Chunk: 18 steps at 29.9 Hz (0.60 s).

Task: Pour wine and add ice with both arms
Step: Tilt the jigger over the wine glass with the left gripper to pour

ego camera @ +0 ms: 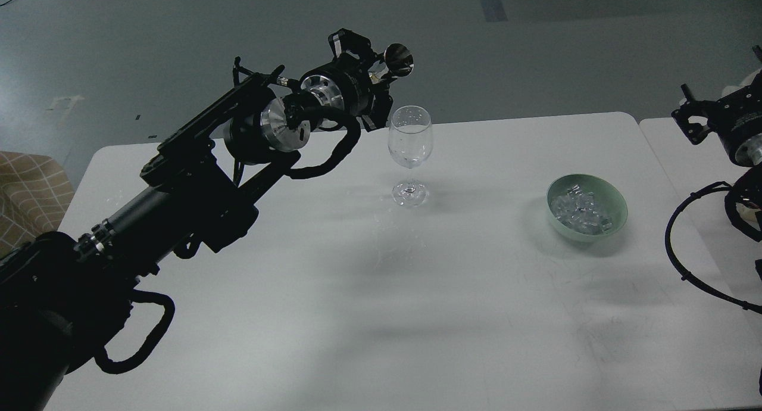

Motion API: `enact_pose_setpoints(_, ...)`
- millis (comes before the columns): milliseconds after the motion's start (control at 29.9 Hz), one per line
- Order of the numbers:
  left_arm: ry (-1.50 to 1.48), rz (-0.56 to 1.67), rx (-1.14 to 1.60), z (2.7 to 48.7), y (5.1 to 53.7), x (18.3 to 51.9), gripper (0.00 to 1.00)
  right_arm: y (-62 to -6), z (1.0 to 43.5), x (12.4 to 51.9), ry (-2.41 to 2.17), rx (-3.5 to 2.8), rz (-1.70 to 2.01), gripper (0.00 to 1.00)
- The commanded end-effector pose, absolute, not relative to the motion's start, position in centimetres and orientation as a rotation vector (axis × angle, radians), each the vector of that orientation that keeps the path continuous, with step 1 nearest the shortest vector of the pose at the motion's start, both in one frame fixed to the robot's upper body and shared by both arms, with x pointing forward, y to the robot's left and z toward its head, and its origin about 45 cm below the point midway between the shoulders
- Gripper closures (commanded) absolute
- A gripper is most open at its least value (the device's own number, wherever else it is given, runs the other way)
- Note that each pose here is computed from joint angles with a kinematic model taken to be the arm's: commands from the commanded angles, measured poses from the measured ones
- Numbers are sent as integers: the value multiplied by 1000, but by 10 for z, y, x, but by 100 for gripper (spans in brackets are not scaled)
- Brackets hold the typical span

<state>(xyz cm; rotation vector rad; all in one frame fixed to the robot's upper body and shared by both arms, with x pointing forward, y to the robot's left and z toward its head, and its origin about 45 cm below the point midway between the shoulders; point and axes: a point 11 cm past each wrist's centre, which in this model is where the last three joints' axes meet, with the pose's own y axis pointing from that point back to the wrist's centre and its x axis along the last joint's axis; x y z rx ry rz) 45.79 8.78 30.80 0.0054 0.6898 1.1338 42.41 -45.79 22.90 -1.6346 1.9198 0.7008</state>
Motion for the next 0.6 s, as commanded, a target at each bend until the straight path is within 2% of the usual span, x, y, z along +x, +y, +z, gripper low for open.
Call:
enact_pose_setpoints(0,672,1134,31,303,86,456,66,-458,229,424,1919,-1636,700,0)
enact_pose_setpoints(568,620,1143,39,308,87,459,66,-458,229,424,1919,-1636,700,0)
